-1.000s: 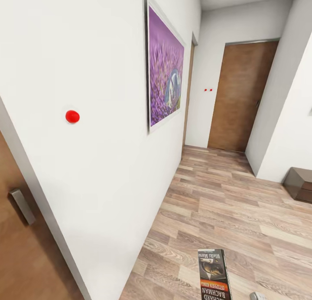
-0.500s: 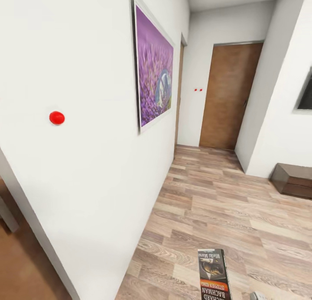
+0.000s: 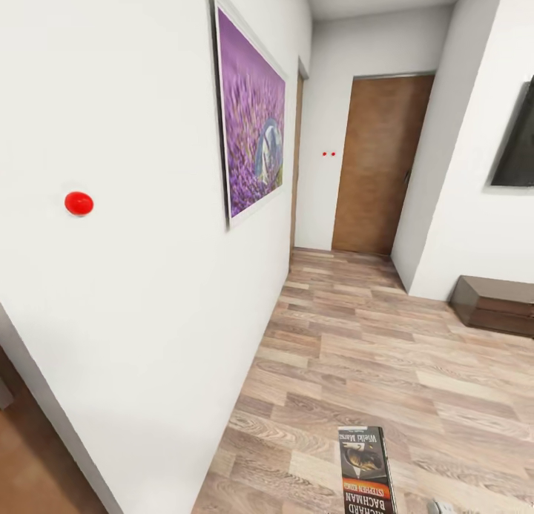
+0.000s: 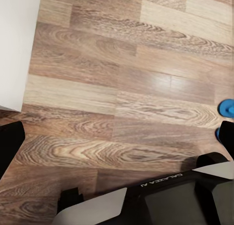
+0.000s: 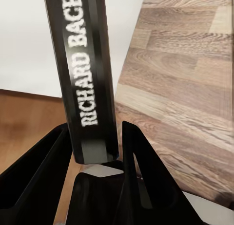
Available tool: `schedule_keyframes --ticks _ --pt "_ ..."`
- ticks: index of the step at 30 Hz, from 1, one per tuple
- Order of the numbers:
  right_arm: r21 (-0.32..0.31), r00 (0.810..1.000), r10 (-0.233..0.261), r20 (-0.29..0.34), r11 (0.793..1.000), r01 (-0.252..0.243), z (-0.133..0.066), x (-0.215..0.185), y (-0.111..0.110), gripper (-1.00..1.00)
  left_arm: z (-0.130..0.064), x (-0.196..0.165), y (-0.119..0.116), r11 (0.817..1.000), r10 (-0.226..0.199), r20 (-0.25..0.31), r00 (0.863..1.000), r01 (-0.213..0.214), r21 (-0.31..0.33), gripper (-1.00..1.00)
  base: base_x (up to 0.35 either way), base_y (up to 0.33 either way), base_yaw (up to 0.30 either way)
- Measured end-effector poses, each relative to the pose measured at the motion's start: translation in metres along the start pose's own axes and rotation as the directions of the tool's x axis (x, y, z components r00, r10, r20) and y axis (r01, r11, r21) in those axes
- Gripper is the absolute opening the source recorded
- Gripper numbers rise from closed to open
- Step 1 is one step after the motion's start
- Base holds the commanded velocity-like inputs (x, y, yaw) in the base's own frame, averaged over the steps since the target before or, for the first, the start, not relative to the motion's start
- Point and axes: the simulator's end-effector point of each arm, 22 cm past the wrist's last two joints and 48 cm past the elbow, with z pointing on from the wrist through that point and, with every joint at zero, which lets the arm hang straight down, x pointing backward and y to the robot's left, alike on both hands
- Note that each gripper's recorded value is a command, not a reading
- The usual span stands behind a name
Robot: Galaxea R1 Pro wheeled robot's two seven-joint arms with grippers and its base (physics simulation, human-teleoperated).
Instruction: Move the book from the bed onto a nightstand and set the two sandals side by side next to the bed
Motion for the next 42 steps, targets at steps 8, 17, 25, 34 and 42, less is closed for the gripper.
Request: schedule_keyframes --ticks 8,17,25,34,42 --pt "-0.002 1.0 0.0 0.0 1.0 0.0 0.0001 -0.0001 0.0004 -1.0 0.0 -0.0003 0.0 1.0 0.0 0.001 1.0 0.0 0.0 1.0 0.0 0.0 -0.199" --pt "-0.002 1.0 -0.001 0.0 1.0 0.001 -0.0002 0.0002 0.0006 -1.0 -0.0003 -0.0001 0.0 1.0 0.0 0.001 1.0 0.0 0.0 1.0 0.171 0.06 -0.02" --pt "-0.002 1.0 -0.002 -0.002 1.0 0.002 -0.0001 0.0007 0.0006 -1.0 -0.0003 -0.0001 0.0 1.0 0.0 0.001 1.0 0.0 0.0 1.0 0.276 0.121 -0.001" --pt "-0.002 1.0 -0.001 -0.001 1.0 0.001 0.0001 0.0002 0.0005 -1.0 0.0 -0.0001 0.0 1.0 0.0 0.0 1.0 0.0 0.0 1.0 0.053 0.023 -0.109" --pt "-0.002 1.0 -0.001 -0.002 1.0 0.001 0.0001 0.0005 0.0004 -1.0 0.0 0.0 0.0 1.0 0.0 0.0 1.0 0.0 0.0 1.0 0.001 0.001 -0.28"
